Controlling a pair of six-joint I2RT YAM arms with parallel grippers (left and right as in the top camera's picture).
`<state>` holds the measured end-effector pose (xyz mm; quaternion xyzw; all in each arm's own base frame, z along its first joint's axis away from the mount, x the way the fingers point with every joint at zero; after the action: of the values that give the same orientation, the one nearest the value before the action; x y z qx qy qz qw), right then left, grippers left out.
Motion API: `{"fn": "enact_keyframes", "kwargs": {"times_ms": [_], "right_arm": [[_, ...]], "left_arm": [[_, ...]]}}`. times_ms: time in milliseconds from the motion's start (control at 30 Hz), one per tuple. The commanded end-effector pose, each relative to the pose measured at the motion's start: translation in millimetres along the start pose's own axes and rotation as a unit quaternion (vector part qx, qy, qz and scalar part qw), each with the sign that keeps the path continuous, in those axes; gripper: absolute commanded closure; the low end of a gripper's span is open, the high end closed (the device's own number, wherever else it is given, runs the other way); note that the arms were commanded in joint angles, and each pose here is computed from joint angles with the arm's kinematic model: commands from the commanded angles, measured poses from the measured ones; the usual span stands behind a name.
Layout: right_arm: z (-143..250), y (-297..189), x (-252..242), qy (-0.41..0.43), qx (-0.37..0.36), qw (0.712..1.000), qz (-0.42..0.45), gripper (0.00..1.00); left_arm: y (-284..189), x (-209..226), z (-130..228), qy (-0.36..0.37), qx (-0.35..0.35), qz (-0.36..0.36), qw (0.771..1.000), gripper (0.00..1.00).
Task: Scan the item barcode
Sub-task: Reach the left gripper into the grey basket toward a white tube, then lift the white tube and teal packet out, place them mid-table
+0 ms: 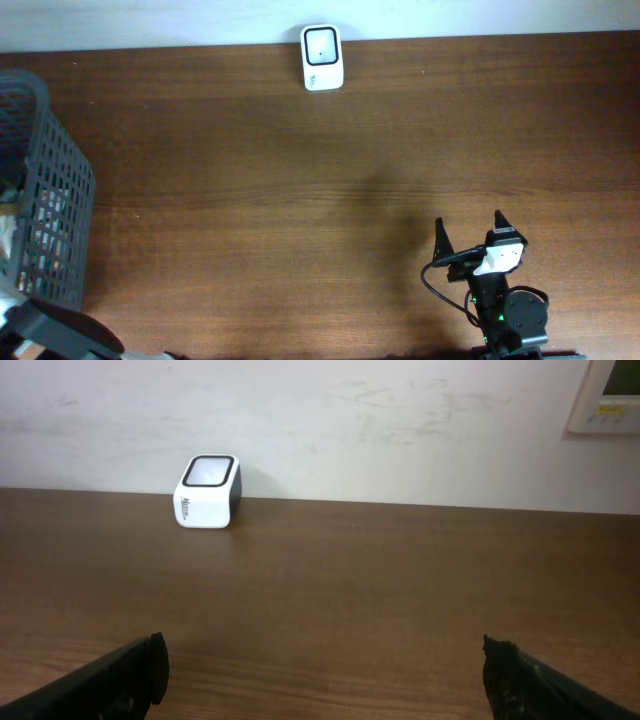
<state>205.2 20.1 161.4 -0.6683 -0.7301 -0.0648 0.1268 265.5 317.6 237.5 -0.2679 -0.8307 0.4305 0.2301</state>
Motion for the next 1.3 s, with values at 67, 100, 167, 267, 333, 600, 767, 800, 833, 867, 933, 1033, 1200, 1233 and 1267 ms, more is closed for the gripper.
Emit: {"fn": "enact_keyframes", "kwargs": {"times_ms": [67,100,167,267,333,600,767,800,833,867,933,1033,1200,1233,1267], "right_arm": [[3,0,0,-0.004,0.002,1.0,0.0,0.02],[3,0,0,-0.004,0.002,1.0,0.0,0.02],[3,0,0,-0.004,0.002,1.0,0.0,0.02],[3,0,0,-0.004,0.002,1.0,0.0,0.02],[3,0,0,-0.004,0.002,1.0,0.0,0.02],[3,0,0,-0.004,0.002,1.0,0.0,0.02],[3,0,0,-0.004,0.002,1.0,0.0,0.01],[3,0,0,-0.004,0.002,1.0,0.0,0.02],[3,0,0,-0.004,0.002,1.0,0.0,0.02],[3,0,0,-0.004,0.002,1.0,0.0,0.02],[3,0,0,-0.004,0.002,1.0,0.0,0.02],[3,0,0,-0.004,0.002,1.0,0.0,0.02],[3,0,0,-0.004,0.002,1.0,0.0,0.02],[3,0,0,-0.004,0.002,1.0,0.0,0.02],[3,0,0,-0.004,0.002,1.0,0.0,0.02]], "left_arm": [[45,-2,18,0.113,0.058,0.003,0.992,0.11],[50,-3,20,0.127,0.064,0.005,0.99,0.12],[59,-3,23,0.144,0.073,0.005,0.987,0.16],[71,-5,27,0.166,0.085,0.01,0.982,0.16],[81,-6,32,0.171,0.099,0.011,0.98,0.16],[110,3,47,0.179,0.143,-0.022,0.973,0.2],[126,4,58,0.178,0.166,-0.018,0.97,0.39],[129,4,60,0.178,0.171,-0.018,0.969,0.42],[132,4,62,0.178,0.174,-0.017,0.968,0.43],[135,4,64,0.178,0.178,-0.016,0.968,0.44],[142,3,71,0.178,0.183,-0.015,0.967,0.43],[147,2,76,0.178,0.182,-0.015,0.967,0.44],[144,3,73,0.178,0.179,-0.016,0.968,0.86],[142,3,71,0.178,0.178,-0.016,0.968,0.91],[139,2,69,0.177,0.175,-0.013,0.968,0.98]]}}
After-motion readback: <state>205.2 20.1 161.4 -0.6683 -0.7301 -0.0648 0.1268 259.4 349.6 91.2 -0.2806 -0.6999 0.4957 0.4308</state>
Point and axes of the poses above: each gripper's point midway between its finger pads, its own y axis out along the fingers, its own x axis along the line the jaws close on, z = x × y, the point moved 4 cm from there along -y, back along the fingers, and after that the axes turned 15 degrees about y, right-handed, at the moved point
